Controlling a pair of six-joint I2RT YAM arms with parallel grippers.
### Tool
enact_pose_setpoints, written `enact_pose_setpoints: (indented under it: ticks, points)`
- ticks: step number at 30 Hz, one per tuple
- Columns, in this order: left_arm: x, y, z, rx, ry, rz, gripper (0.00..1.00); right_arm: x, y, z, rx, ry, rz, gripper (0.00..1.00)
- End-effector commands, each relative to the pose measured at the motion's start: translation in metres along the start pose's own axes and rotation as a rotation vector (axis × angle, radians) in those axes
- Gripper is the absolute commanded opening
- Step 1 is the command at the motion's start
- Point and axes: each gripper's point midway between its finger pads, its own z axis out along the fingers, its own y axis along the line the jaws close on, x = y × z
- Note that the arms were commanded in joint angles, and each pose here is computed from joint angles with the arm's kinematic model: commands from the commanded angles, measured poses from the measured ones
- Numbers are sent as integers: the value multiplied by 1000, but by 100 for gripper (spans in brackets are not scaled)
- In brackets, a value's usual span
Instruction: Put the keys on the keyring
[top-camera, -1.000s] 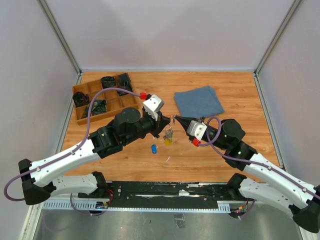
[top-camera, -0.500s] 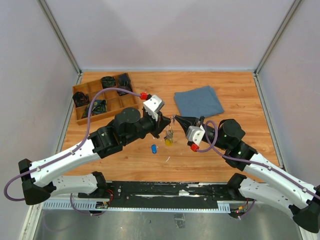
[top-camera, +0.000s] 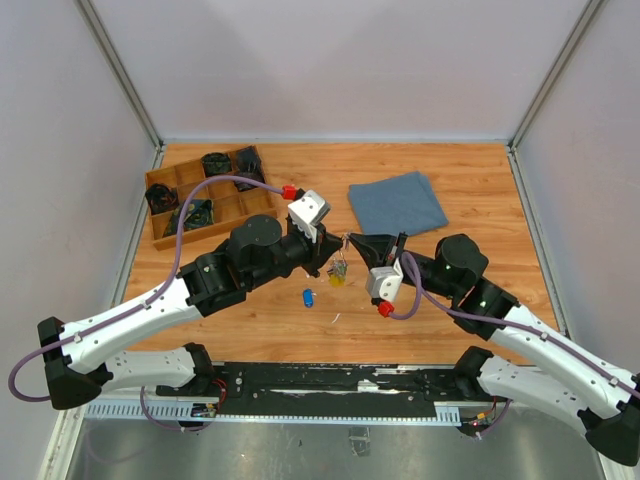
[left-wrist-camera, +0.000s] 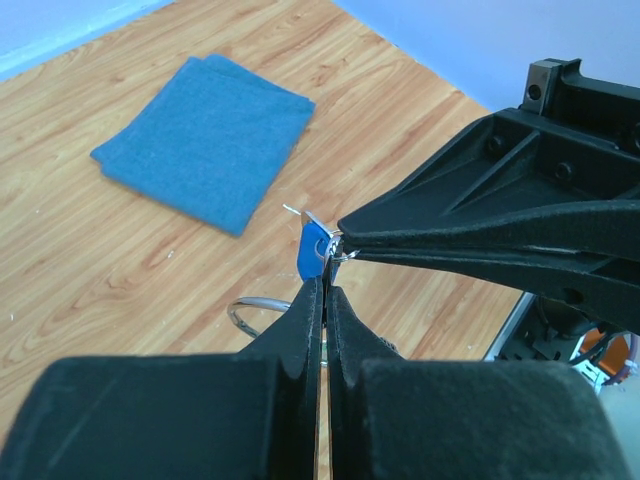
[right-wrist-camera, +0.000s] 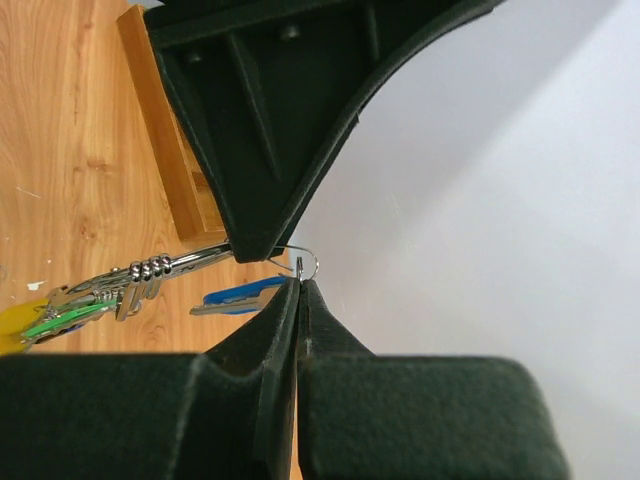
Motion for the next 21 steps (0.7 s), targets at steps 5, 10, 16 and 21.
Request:
enact_pose_setpoints:
  ticks: [5,10,16,21]
  points:
    - [-24,-7,0,31,-76,-22,0,-24,-16,-1,-31,-65,-157,0]
    - [-24,-7,0,33,-77,-21,0,-23,-19,-2,-28,-53,-188,0]
    - [-22,-7,-1,34,-73,-23,1,-24,-25,-2,-12,-45,-210,0]
    - [-21,-7,-1,36,-72,-22,1,-21,-29,-2,3,-29,-223,0]
